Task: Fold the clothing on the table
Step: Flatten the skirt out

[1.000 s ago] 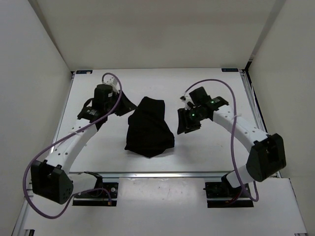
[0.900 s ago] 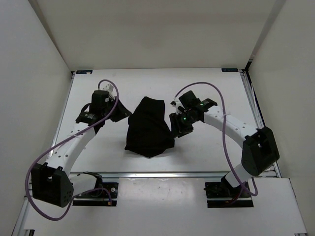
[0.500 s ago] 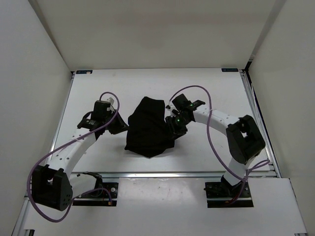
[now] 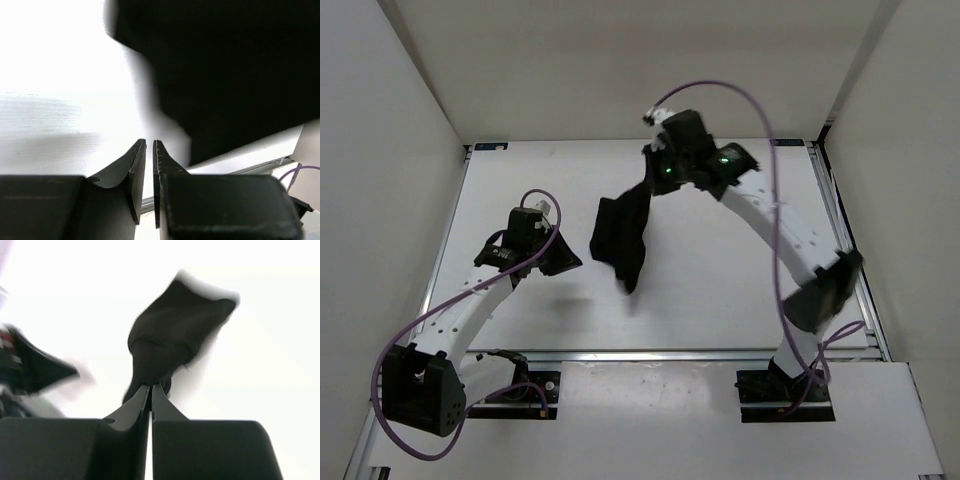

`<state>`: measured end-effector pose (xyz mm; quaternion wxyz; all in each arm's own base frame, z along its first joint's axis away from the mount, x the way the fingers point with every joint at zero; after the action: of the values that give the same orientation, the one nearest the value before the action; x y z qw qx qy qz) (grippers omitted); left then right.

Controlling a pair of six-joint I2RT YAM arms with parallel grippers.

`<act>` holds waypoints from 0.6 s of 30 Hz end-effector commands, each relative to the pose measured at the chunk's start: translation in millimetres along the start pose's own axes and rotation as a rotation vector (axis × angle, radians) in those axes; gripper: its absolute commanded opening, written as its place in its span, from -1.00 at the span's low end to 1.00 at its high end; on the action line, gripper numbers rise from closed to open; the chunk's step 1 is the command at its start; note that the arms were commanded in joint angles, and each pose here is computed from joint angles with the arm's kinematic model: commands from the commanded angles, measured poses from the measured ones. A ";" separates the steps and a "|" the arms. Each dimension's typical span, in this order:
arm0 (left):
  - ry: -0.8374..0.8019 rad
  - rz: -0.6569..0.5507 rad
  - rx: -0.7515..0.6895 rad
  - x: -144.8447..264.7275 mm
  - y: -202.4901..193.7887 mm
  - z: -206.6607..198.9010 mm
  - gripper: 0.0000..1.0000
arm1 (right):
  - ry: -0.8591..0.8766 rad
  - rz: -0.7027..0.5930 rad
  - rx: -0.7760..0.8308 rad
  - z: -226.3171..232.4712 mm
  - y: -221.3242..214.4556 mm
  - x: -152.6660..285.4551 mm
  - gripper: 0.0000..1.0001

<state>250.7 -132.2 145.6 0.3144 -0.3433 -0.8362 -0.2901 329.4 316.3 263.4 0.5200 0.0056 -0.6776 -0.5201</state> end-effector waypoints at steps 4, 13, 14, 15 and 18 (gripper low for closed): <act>-0.024 -0.016 -0.024 3.7 0.3 -2.7 -0.55 | -0.429 -0.293 -0.027 -58.7 26.6 138.4 -1.00; -0.016 0.008 -0.014 -1.2 -2.9 2.9 -0.56 | -0.564 -0.094 -0.116 -87.6 -12.1 122.2 -0.99; -0.024 0.001 -0.013 0.7 -1.4 1.2 -0.55 | -0.537 -0.071 -0.111 -88.2 -9.1 102.1 -1.00; -0.018 0.004 -0.022 -0.6 -1.8 3.6 -0.56 | -0.497 -0.073 -0.087 -84.4 -2.4 92.8 -1.00; -0.016 0.007 -0.005 0.0 -1.0 3.8 -0.56 | -0.389 0.003 0.003 -71.6 9.5 35.3 -1.00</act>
<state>247.2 -130.1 137.0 0.3210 -0.3462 -0.8326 -0.2896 359.3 217.6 291.5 0.3402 -0.1416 -0.7665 -0.5260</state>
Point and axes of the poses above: each gripper's point midway between its finger pads, its own x axis back along the fingers, its own z axis along the line the jaws close on, y = z × x, the point moved 2 cm from there along x, back along the fingers, and after that the axes turned 14 degrees about x, right-handed, at the moved point
